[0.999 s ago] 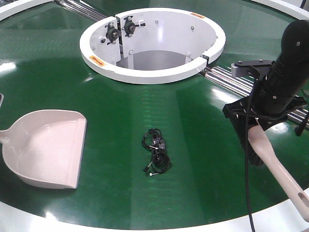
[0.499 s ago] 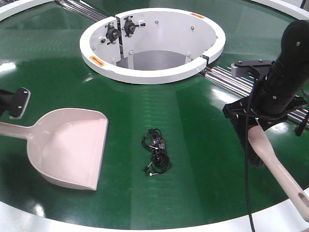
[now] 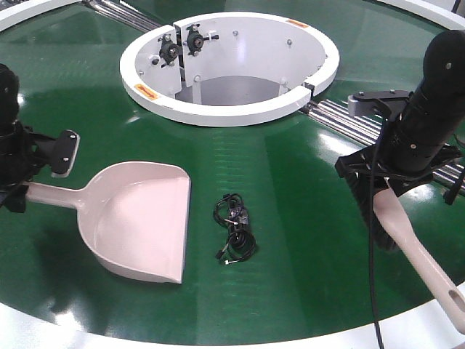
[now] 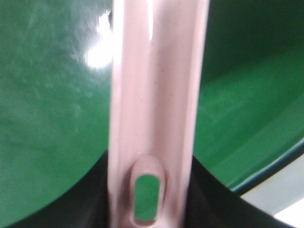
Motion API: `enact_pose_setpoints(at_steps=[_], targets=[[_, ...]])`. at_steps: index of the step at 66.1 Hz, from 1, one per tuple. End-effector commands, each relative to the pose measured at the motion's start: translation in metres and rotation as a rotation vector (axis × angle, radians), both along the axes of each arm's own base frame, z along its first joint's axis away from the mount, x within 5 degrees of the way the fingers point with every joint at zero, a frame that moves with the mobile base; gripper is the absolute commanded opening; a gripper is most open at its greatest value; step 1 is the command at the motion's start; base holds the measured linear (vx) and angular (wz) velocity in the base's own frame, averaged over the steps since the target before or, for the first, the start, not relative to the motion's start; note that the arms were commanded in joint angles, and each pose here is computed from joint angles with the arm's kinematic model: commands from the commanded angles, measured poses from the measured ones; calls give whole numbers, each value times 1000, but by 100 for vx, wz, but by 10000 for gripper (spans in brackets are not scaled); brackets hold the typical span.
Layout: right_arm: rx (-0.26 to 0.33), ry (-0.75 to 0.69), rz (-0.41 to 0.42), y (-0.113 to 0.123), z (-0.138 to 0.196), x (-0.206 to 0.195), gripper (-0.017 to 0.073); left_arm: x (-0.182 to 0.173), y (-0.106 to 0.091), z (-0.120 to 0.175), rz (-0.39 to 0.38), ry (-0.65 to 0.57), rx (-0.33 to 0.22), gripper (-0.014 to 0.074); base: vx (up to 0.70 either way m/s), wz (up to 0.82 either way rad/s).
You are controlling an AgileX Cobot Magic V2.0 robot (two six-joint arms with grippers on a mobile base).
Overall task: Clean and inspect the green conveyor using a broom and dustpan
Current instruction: 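Grasp the dustpan handle with the left gripper and drag it toward the cable, then hold the dustpan still beside the black cable with the left gripper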
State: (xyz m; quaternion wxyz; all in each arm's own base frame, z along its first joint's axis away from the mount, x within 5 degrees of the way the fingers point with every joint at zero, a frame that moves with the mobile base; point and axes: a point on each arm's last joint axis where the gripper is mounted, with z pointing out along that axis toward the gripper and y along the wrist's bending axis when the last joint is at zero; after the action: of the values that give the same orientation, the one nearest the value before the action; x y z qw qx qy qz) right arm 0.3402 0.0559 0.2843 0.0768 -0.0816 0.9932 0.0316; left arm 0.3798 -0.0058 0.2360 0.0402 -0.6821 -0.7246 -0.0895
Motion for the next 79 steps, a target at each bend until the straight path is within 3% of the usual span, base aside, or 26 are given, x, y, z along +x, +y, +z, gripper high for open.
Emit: enact_pose_setpoints(at_steps=[1,31,49,79], targets=[[0,-24,9,-3,23,-10,-3,-8,-12,29,38,-62,-55,-8,0,0],[0,-24,9,-3,23,-10,-3,-9,-34,29,2,-60,-77,-8,0,0],[0,-24,9,-3,23,-10,-3,-10,-36,29,7,-56,-103,-8,0,0],[0,-24,9,-3,23,-10,-3,-10,-36,29,7,-56,-102,-7,0,0]])
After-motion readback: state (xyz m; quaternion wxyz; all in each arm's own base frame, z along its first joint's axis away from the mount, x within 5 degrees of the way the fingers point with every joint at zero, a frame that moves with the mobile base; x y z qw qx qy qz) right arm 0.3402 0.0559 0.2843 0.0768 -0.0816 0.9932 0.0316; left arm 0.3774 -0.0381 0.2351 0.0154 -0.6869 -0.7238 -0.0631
